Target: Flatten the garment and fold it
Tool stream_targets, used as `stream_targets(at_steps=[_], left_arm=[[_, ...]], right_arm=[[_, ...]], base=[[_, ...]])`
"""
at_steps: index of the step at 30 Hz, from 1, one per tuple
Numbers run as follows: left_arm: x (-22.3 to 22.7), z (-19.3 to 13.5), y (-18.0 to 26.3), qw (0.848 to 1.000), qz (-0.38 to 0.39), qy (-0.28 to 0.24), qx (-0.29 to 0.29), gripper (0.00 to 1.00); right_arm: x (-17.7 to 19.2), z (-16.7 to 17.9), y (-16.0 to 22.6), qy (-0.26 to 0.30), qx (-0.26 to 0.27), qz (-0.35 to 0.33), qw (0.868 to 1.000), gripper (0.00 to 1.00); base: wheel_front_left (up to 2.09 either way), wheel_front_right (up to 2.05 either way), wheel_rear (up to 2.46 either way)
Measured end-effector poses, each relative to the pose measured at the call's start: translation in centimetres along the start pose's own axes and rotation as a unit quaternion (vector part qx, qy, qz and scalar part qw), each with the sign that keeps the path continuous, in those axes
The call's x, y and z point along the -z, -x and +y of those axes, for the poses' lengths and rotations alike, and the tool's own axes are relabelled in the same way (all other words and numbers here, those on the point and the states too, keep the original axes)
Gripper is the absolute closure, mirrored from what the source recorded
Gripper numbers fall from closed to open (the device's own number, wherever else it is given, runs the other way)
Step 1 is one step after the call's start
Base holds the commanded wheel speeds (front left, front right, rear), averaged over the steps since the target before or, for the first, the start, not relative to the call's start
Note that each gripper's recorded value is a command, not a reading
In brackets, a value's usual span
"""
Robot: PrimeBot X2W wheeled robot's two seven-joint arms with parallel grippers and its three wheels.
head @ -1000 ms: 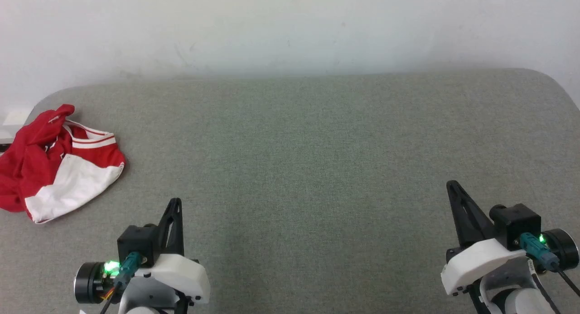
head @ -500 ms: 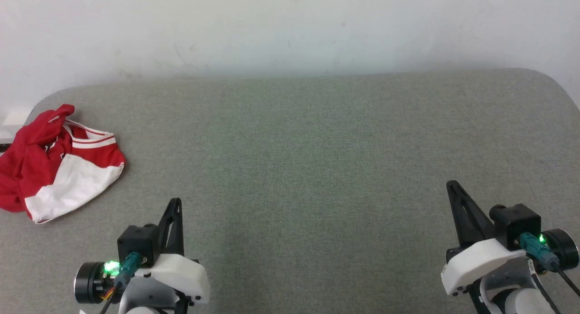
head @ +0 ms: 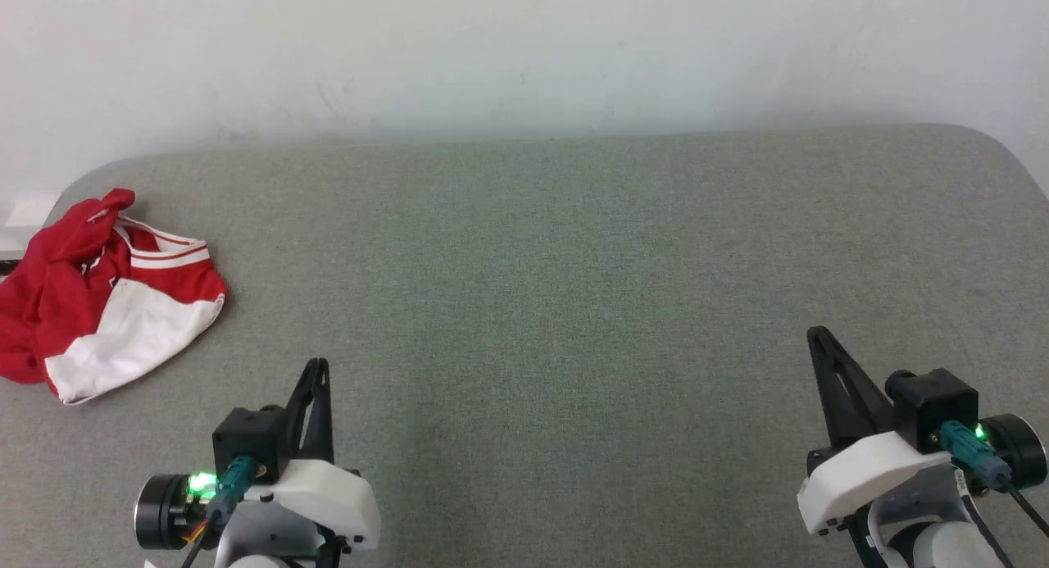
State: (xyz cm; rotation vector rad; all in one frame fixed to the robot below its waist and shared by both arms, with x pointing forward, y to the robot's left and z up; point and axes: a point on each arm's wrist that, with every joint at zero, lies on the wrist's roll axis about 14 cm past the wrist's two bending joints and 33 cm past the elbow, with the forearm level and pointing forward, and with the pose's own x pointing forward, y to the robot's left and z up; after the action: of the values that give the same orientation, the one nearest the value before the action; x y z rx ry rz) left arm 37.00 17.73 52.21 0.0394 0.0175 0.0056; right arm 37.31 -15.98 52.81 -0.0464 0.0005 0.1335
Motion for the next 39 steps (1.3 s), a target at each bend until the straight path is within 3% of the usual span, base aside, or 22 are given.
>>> stream_targets(at_steps=[1,25,39], left_arm=[[0.0,0.0,0.0,1.0,0.0,0.0,0.0,0.0],[0.2,-0.3,0.2,1.0,-0.007,0.01,0.002,0.0],[0.0,1.1,1.3,0.999,-0.019,0.015,-0.022,0.0]], right_arm=[[0.0,0.0,0.0,0.0,0.0,0.0,1.0,0.0],[-0.1,0.0,-0.3,-0.003,-0.001,-0.013,1.0,0.0],[-0.5,1.8,-1.0,-0.004,-0.028,-0.026,0.999,0.0]], base=[[0.0,0.0,0.0],[0.0,0.0,0.0],[0.0,0.0,0.0]])
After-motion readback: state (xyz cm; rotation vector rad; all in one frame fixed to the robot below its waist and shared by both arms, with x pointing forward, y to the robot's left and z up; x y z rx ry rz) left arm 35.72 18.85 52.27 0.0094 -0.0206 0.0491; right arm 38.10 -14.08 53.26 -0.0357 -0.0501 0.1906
